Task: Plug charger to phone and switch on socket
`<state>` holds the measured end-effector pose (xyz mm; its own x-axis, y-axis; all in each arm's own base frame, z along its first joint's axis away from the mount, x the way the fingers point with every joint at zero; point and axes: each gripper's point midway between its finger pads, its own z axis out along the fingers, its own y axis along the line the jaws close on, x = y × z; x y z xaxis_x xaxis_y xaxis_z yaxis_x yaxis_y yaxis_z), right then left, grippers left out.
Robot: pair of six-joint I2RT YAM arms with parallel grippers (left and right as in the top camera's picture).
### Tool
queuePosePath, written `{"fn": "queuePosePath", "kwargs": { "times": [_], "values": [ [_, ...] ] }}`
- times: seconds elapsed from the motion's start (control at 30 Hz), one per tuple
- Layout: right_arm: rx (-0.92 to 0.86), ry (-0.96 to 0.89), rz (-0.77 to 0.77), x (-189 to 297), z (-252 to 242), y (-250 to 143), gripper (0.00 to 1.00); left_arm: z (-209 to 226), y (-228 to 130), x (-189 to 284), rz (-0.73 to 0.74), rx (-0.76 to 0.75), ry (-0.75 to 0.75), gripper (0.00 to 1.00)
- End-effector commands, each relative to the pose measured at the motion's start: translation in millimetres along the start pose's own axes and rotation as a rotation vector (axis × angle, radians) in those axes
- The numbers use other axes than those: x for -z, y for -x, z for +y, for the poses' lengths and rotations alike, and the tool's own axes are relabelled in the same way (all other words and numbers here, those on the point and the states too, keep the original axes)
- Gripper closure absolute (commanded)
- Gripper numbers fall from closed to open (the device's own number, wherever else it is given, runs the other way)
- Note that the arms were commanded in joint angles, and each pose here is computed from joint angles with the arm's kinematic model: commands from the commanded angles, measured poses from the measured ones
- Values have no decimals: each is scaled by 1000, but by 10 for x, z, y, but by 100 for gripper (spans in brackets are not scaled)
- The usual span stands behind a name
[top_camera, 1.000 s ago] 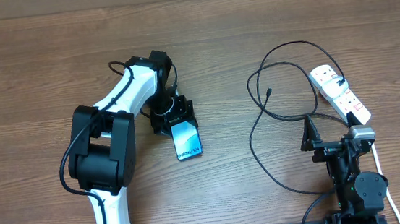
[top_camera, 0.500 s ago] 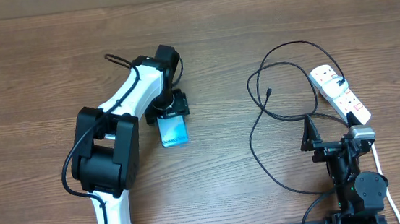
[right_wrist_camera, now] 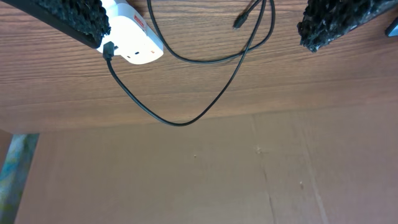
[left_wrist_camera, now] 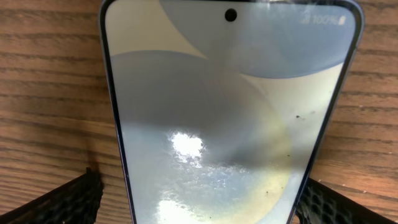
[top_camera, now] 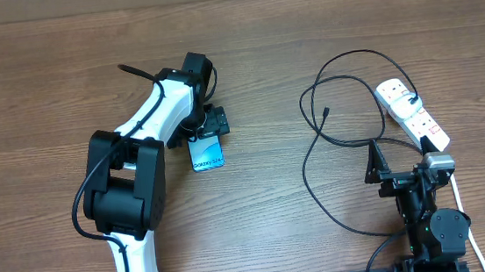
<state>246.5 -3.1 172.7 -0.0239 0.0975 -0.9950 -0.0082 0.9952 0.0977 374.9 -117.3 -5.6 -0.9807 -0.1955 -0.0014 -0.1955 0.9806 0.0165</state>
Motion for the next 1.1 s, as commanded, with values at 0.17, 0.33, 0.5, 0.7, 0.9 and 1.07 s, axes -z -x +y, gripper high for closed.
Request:
{"fn": "queuePosePath", "kwargs": {
  "times": [0.17, 0.33, 0.5, 0.7, 0.9, 1.07],
  "values": [
    [5, 4, -4, 0, 3, -17, 0, 51, -484, -540, 214, -60, 3, 0],
    [5, 3, -4, 0, 2, -18, 0, 21, -502, -537, 224, -108, -20, 0],
    [5, 4, -4, 0, 3, -17, 0, -39, -486, -541, 218, -147, -56, 0],
    [5, 3, -4, 0, 2, -18, 0, -161, -567, -511, 250, -291, -152, 0],
    [5, 3, -4, 0, 2, -17, 0, -11, -497, -539, 221, -225, -50, 0],
    [5, 3, -4, 0, 2, -17, 0, 342, -454, -522, 179, -4, 170, 0]
  ]
}}
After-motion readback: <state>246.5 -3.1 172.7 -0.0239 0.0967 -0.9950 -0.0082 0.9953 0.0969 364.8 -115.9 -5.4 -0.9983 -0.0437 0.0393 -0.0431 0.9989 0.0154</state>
